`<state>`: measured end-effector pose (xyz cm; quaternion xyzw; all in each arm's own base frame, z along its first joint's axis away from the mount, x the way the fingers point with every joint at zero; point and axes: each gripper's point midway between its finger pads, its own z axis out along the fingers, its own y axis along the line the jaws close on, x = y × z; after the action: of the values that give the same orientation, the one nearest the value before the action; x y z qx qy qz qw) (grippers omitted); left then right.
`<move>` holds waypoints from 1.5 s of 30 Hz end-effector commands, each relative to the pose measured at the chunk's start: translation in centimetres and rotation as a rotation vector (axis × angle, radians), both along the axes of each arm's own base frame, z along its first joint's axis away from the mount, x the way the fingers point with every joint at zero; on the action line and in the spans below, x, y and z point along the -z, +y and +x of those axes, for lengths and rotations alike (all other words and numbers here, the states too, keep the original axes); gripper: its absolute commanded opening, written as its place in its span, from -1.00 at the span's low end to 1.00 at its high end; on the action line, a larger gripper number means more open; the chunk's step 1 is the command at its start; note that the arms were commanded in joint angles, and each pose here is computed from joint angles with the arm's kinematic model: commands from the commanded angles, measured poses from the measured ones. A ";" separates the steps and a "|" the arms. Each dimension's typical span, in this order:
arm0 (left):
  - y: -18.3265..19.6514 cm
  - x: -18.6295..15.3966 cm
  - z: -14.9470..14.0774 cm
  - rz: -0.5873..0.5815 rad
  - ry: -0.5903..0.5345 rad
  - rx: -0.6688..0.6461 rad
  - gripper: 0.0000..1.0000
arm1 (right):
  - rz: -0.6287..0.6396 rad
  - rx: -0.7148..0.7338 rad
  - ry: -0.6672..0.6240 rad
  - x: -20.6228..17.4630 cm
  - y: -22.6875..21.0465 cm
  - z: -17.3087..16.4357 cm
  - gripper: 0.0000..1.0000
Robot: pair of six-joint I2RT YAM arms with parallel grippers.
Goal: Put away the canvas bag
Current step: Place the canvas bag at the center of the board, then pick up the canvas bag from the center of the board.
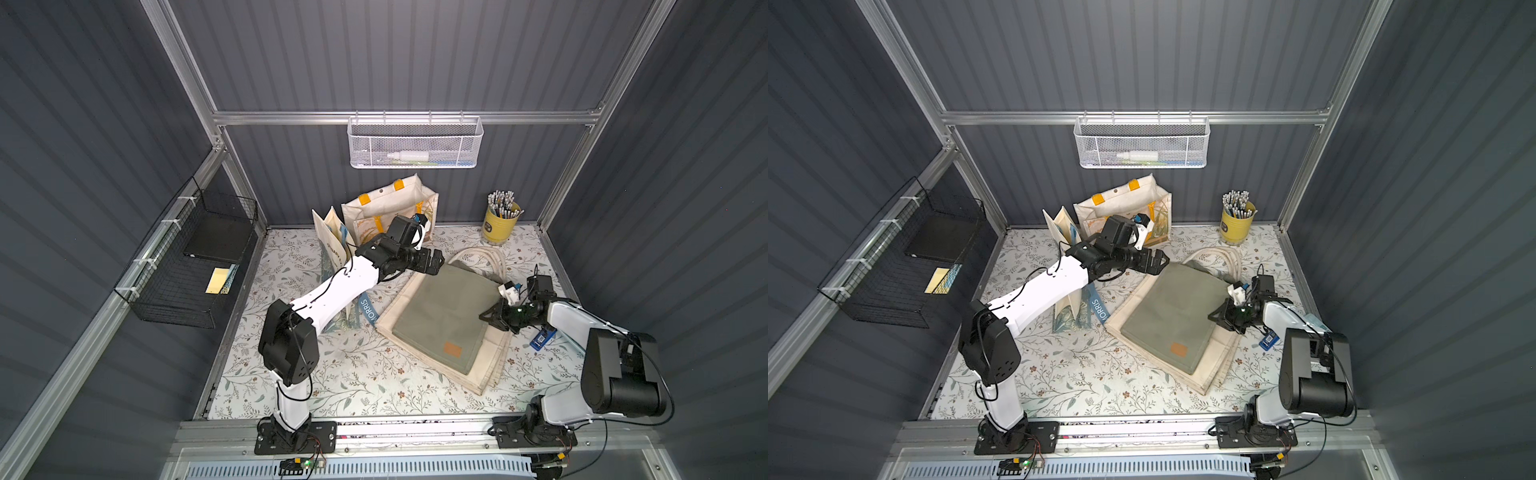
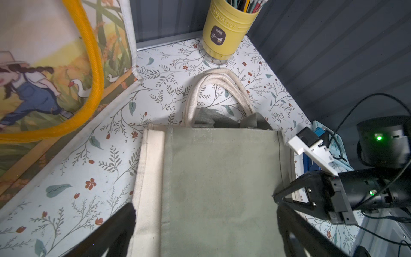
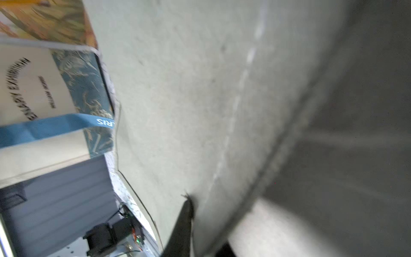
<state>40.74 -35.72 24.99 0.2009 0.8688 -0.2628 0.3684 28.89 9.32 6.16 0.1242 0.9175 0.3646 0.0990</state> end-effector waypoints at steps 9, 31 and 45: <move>9.9 -10.4 0.5 0.280 -0.308 -0.413 0.99 | -0.279 0.121 -0.184 -7.8 -4.3 3.4 -0.06; 25.1 -2.9 -0.6 0.772 0.054 -0.689 0.99 | -0.302 0.041 -0.352 -12.9 -1.3 6.0 0.21; 25.5 0.6 0.9 0.636 0.177 -0.695 0.99 | -0.322 0.050 -0.429 -14.6 -1.6 6.7 0.20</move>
<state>41.77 -9.65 24.22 -0.0199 0.9469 0.1513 0.2829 35.05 7.76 19.11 0.0610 0.9250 0.2322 0.2945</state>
